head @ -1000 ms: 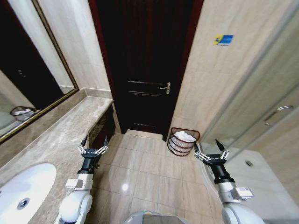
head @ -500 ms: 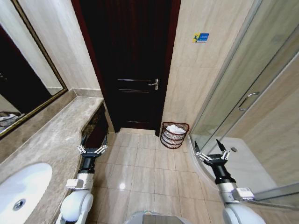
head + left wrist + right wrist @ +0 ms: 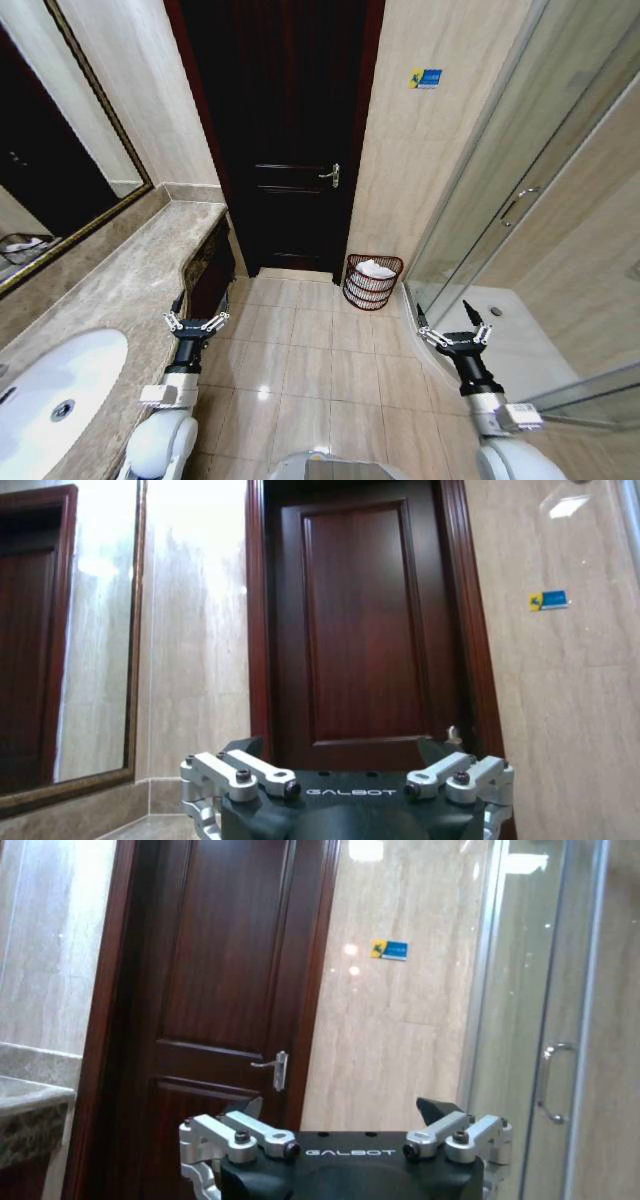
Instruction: Discard the used towel into the hamper.
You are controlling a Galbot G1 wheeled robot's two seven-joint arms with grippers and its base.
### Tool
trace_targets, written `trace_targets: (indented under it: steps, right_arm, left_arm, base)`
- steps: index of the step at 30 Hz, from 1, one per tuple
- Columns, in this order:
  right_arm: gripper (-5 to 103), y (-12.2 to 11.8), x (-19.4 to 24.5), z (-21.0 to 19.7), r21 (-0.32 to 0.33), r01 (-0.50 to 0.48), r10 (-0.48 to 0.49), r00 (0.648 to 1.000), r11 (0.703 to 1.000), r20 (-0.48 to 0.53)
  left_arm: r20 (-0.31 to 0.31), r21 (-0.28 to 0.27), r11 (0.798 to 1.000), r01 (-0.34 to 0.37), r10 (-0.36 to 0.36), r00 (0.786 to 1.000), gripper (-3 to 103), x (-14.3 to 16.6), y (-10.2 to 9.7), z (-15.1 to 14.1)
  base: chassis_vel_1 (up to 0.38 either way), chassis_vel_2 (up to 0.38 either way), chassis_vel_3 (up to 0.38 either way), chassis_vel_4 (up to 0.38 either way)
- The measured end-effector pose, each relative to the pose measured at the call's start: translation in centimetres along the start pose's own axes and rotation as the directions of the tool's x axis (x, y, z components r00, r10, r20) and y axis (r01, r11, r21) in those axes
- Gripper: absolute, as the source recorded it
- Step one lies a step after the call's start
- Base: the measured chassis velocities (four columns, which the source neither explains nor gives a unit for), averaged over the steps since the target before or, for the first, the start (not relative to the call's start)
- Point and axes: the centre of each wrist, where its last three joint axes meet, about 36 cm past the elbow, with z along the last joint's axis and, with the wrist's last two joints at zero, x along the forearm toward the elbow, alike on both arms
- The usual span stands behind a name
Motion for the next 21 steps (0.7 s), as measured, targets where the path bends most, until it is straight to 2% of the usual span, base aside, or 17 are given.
trace_targets:
  steps: [11, 14, 19, 21]
  right_arm:
    - [100, 0.2, 0.1, 0.2, -0.049, -0.037, 0.037, 0.999, 0.998, 0.003]
    - [100, 0.5, -0.1, -0.4, -0.072, -0.105, 0.105, 0.994, 0.992, -0.004]
    - [100, 0.6, -0.2, -1.5, -0.082, -0.144, 0.144, 0.99, 0.986, -0.008]
    - [100, 0.9, -0.2, -2.2, -0.1, -0.157, 0.156, 0.988, 0.982, -0.022]
  left_arm:
    - [0.01, 0.05, 0.999, -0.007, 0.006, 1.0, 100, -0.1, -0.5, -1.0]
    - [-0.017, 0.098, 0.995, -0.004, 0.005, 1.0, 100, -0.2, -1.1, -2.2]
    - [-0.047, 0.105, 0.994, 0.007, -0.002, 0.999, 100, -0.6, -1.6, -3.8]
    - [-0.078, 0.104, 0.995, -0.004, 0.012, 0.997, 100, -1.0, -1.8, -5.4]
  base:
    - [0.036, -0.053, -0.058, 0.033]
    - [0.0, 0.0, 0.0, 0.0]
    - [0.0, 0.0, 0.0, 0.0]
    - [0.0, 0.0, 0.0, 0.0]
